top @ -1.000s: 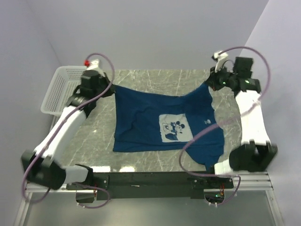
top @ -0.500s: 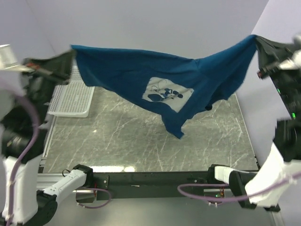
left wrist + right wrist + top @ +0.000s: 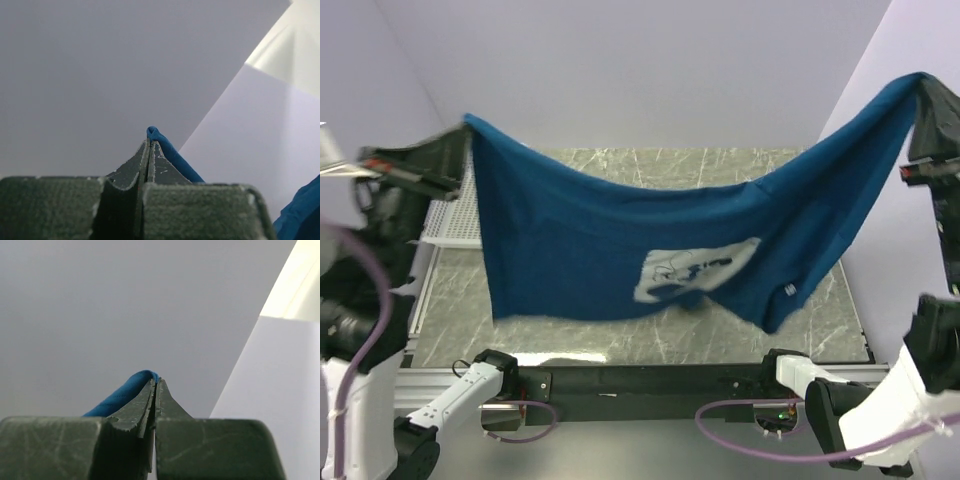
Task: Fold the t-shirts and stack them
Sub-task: Fold the tshirt
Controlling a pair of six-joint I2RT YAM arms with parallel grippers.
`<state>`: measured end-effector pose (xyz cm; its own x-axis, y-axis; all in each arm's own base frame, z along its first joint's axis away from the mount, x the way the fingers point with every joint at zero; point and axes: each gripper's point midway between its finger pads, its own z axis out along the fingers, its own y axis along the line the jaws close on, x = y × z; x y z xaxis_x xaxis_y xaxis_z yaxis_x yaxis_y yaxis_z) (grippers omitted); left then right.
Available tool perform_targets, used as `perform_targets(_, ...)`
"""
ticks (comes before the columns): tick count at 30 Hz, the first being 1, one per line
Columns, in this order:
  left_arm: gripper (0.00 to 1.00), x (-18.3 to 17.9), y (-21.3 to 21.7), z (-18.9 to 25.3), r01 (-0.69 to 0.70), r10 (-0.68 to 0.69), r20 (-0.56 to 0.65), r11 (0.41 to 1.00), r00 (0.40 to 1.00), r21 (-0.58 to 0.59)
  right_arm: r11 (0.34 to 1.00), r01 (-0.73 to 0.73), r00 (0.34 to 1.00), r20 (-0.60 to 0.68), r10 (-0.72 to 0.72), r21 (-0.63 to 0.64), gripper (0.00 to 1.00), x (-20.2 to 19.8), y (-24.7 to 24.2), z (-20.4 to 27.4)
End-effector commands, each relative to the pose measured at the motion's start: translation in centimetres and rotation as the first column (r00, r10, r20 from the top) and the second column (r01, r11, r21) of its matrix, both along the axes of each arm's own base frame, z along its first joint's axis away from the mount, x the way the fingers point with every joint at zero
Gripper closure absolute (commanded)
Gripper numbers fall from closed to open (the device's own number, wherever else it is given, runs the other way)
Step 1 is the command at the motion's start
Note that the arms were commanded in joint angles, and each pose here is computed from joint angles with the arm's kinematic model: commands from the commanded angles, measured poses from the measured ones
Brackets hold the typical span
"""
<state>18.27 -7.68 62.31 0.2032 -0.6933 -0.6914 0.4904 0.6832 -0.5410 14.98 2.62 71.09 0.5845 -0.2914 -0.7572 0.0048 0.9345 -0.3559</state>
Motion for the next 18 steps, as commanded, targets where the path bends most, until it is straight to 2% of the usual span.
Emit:
perform_targets(1, 0.99, 3.9, -0.6, -3.9, -0.029, 0.032, -0.102, 0.999, 0.994, 0.031, 1.0, 0.015, 0.991, -0.133, -0.013, 0.017, 1.0, 6.9, -1.3, -2.9)
perform_targets(5, 0.99, 8.9, -1.7, -9.7, -0.048, 0.063, -0.231, 0.996, 0.971, 0.069, 0.998, -0.068, 0.949, -0.31, 0.061, -0.012, 1.0, 13.4, -0.7, -8.7)
perform_targets(6, 0.99, 11.0, -2.5, -13.2, -0.034, 0.059, -0.302, 0.996, 0.951, 0.087, 0.995, -0.101, 0.911, -0.403, 0.085, -0.019, 1.0, 16.2, -0.5, -12.7)
perform_targets(8, 0.99, 13.3, -2.8, -15.9, -0.047, 0.077, -0.336, 0.994, 0.939, 0.097, 0.985, -0.172, 0.879, -0.457, 0.138, -0.032, 1.0, 18.5, 0.3, -16.2)
perform_targets(9, 0.99, 15.4, -3.6, -20.0, -0.034, 0.081, -0.414, 0.992, 0.907, 0.119, 0.981, -0.191, 0.831, -0.534, 0.154, -0.014, 1.0, 20.5, 0.2, -20.4)
perform_targets(11, 1.0, 17.5, -3.8, -23.5, -0.046, 0.109, -0.469, 0.989, 0.876, 0.144, 0.976, -0.216, 0.788, -0.59, 0.173, -0.003, 1.0, 23.3, 0.1, -24.4)
perform_targets(12, 0.99, 19.5, -4.3, -27.0, -0.042, 0.121, -0.522, 0.986, 0.844, 0.161, 0.972, -0.235, 0.74, -0.643, 0.196, 0.026, 1.0, 24.6, 0.2, -27.9)
perform_targets(14, 0.99, 21.6, -4.4, -30.3, -0.063, 0.158, -0.565, 0.981, 0.81, 0.184, 0.965, -0.259, 0.668, -0.714, 0.21, 0.041, 1.0, 27.6, 0.3, -33.3)
perform_targets(15, 1.0, 23.7, -4.7, -33.4, -0.066, 0.184, -0.609, 0.975, 0.772, 0.211, 0.966, -0.253, 0.647, -0.734, 0.206, 0.048, 1.0, 28.8, 0.1, -34.9)
perform_targets(17, 1.0, 25.9, -4.6, -36.4, -0.086, 0.235, -0.649, 0.964, 0.724, 0.253, 0.967, -0.247, 0.58, -0.789, 0.203, 0.068, 1.0, 31.9, 0.1, -39.8)
perform_targets(18, 1.0, 28.0, -5.0, -39.1, -0.08, 0.263, -0.692, 0.955, 0.672, 0.285, 0.973, -0.222, 0.57, -0.801, 0.184, 0.065, 1.0, 33.1, -0.2, -40.8)
